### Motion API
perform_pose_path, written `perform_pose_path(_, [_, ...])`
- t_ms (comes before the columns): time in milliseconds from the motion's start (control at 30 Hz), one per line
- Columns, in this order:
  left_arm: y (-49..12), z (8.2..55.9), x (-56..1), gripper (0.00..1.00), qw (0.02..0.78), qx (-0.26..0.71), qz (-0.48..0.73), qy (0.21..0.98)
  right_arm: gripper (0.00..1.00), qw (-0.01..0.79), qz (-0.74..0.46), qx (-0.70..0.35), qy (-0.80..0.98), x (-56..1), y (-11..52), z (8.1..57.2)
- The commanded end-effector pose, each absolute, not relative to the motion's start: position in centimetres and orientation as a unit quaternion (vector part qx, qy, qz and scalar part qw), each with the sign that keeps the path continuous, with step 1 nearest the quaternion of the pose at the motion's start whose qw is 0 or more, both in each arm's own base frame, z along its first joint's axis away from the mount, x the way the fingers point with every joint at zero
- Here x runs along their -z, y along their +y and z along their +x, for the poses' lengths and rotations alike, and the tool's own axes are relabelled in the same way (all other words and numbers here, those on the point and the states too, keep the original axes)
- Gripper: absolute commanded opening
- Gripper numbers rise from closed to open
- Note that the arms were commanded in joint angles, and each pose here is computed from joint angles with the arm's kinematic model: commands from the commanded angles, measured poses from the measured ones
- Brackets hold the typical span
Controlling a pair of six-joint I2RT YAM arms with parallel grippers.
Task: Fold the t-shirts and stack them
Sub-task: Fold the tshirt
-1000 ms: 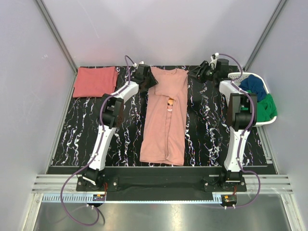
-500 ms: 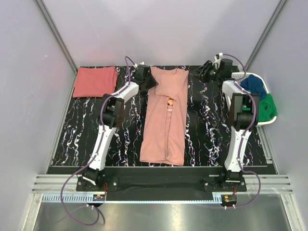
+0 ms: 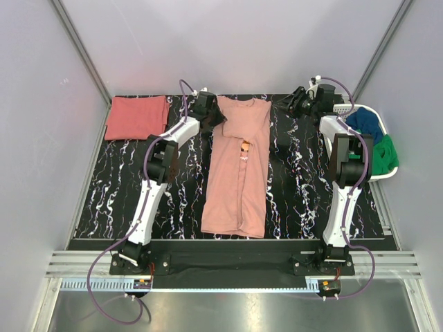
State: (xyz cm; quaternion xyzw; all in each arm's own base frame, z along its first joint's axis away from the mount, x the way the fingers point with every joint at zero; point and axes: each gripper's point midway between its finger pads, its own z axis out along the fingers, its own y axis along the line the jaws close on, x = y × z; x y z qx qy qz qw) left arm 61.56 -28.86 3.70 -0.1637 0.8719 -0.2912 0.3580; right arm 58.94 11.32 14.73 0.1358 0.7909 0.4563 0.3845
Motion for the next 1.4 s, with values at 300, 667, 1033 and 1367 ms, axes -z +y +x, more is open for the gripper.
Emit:
perform_pose_path(300, [-27.8,63.3,-13.8,0.00,0.447,0.307,-0.162,0.825,0.47,0.417,0.111,-0.458,0.778,-17.5,11.1,59.6])
perform_pose_path(667, [-26.6,62.8,-11.7,0.00,0.433,0.285,-0.176,0.837,0.47,0.414,0.114,-0.449,0.784,-16.7,10.9,59.8])
perform_pose_path(1033, [-26.1,62.5,-9.3,0.00,0.417,0.277,-0.187,0.845,0.43,0.411,0.117,-0.437,0.792,-16.0,10.6,60.3])
perform_pose_path(1367, [-26.4,61.8,-6.9,0.00,0.391,0.282,-0.190,0.855,0.00,0.388,0.133,-0.449,0.794,-13.1,11.8,63.7])
